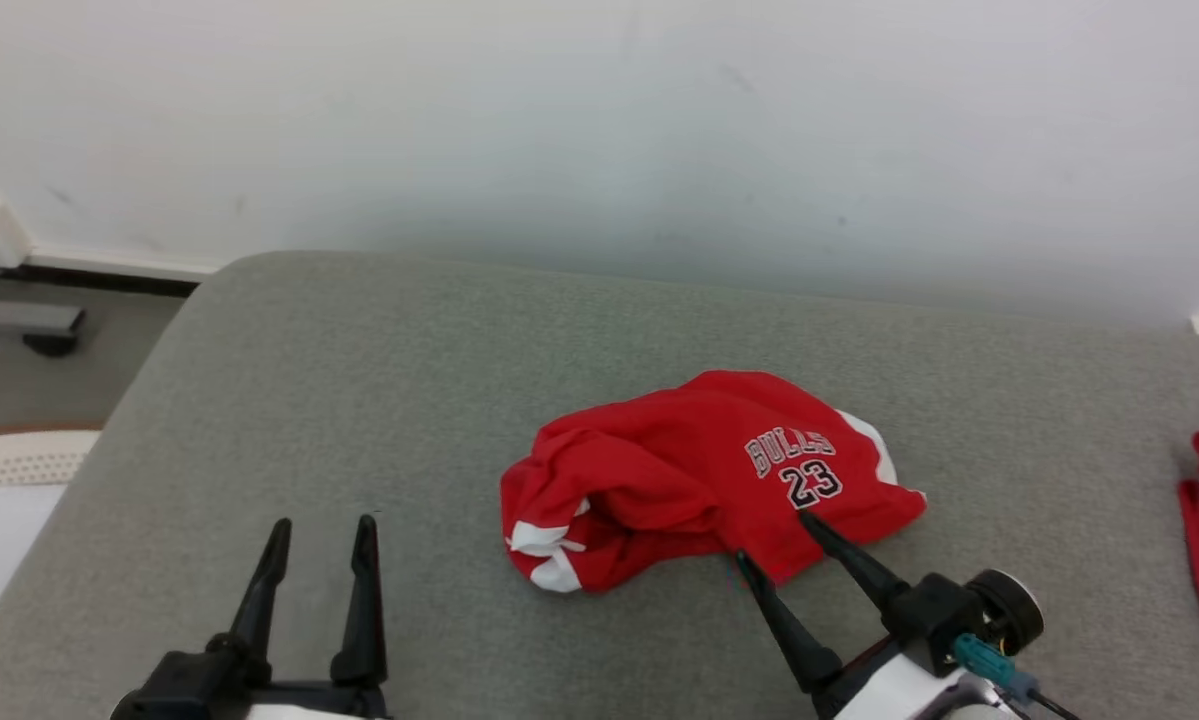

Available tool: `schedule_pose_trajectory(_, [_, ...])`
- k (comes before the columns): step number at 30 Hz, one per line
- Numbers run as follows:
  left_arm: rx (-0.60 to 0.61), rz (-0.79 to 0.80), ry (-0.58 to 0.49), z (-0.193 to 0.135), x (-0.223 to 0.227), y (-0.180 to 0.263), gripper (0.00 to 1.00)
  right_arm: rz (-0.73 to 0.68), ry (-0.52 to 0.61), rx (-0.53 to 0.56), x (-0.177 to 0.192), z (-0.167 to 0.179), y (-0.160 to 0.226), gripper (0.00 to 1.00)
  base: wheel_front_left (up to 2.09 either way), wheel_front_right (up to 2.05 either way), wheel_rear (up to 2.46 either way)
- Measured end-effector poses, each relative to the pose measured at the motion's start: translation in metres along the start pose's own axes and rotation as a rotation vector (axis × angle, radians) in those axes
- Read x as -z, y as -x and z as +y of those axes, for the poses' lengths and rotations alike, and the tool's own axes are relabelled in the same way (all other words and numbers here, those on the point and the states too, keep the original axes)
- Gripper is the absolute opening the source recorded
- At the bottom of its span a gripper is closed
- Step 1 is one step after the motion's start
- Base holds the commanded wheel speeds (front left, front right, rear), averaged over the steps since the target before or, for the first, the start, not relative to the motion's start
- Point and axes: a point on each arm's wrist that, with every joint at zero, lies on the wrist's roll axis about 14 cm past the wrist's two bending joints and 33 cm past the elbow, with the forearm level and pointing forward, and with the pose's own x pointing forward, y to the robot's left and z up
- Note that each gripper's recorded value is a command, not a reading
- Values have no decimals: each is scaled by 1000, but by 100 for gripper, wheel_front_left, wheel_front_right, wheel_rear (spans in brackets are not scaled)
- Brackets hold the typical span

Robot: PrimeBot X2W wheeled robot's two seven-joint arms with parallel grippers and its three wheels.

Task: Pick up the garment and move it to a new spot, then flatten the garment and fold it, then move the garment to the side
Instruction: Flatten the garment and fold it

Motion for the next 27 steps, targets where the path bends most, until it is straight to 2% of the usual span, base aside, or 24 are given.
schedule_pose_trajectory(8, [-102, 1, 0, 29, -4, 13, 100, 160, 102, -227, 35, 43, -43, 100, 0, 0, 0])
schedule_pose_trajectory(15, [-175, 8, -6, 49, -4, 19, 100, 227, 168, -294, 56, 45, -73, 100, 0, 0, 0])
schedule_pose_trajectory(27, [-255, 48, -17, 70, 4, 22, 100, 285, 149, -353, 84, 55, -111, 100, 0, 0, 0])
